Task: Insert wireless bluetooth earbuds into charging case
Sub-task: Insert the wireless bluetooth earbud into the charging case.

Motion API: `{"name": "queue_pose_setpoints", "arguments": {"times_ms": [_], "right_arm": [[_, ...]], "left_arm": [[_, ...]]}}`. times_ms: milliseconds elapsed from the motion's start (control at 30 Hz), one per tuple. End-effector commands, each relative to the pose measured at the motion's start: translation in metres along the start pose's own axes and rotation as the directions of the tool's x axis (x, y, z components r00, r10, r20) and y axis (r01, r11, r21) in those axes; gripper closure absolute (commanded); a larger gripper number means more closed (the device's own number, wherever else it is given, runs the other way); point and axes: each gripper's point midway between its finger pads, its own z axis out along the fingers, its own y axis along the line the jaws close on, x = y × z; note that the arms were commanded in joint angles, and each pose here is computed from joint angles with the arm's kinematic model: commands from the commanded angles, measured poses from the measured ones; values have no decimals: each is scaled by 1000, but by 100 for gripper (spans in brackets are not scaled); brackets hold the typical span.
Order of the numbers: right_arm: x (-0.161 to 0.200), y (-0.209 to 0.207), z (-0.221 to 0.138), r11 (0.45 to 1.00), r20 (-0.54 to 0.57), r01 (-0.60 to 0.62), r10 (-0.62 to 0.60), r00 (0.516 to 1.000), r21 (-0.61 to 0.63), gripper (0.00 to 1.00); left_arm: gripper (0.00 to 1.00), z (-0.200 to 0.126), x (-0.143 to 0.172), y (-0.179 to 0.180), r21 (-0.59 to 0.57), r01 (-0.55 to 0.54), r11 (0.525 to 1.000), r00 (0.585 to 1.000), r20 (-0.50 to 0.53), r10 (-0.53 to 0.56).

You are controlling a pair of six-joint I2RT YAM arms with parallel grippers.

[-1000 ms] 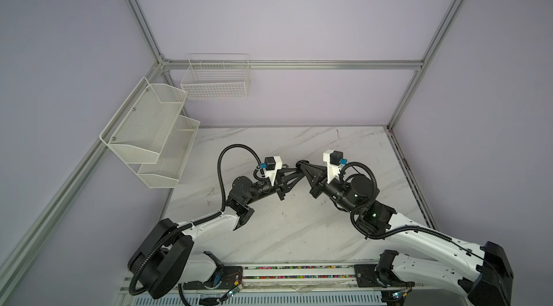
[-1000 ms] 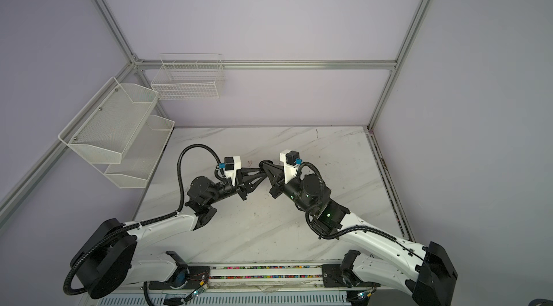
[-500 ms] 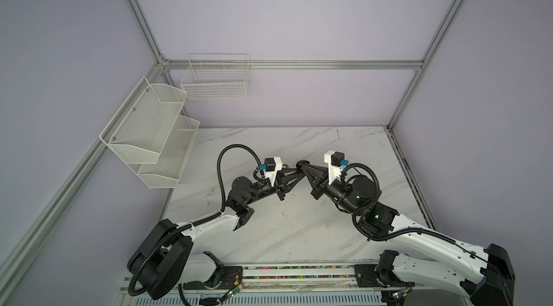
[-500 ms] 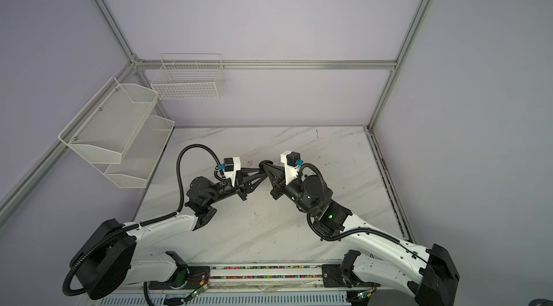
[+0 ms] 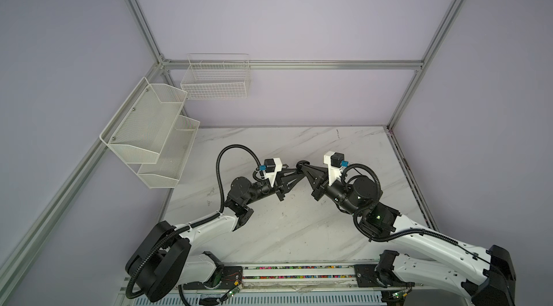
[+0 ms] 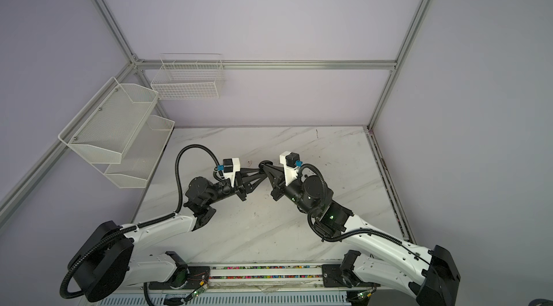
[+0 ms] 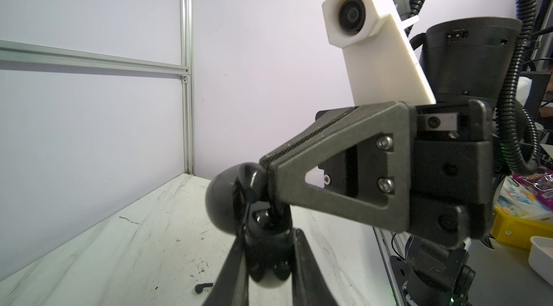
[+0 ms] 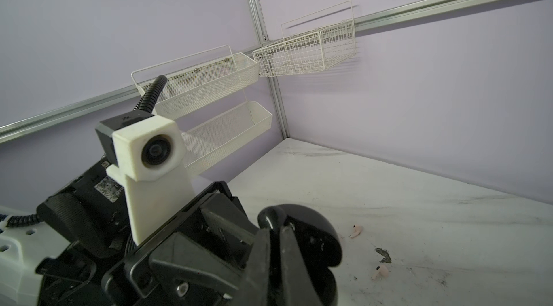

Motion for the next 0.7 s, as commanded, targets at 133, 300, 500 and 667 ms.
{"name": "queue_pose_setpoints", "arguments": {"times_ms": [133, 300, 500, 667], "right_arm": [[0, 4, 2, 999, -44, 33, -33, 998, -1, 83], [-7, 4, 0, 999, -38, 43, -43, 998, 4, 74], [-26, 9, -2, 999, -26, 42, -42, 999, -6, 66], [-43, 14, -10, 999, -107, -46, 48, 993, 16, 54]], "left_arm": [[100, 2, -57, -14, 24, -139, 990, 979, 156, 134], [100, 2, -57, -14, 24, -143, 989, 978, 156, 137], [100, 2, -53, -12, 17, -147, 989, 979, 145, 143], [100, 2, -44, -9, 8, -149, 989, 982, 120, 147]]}}
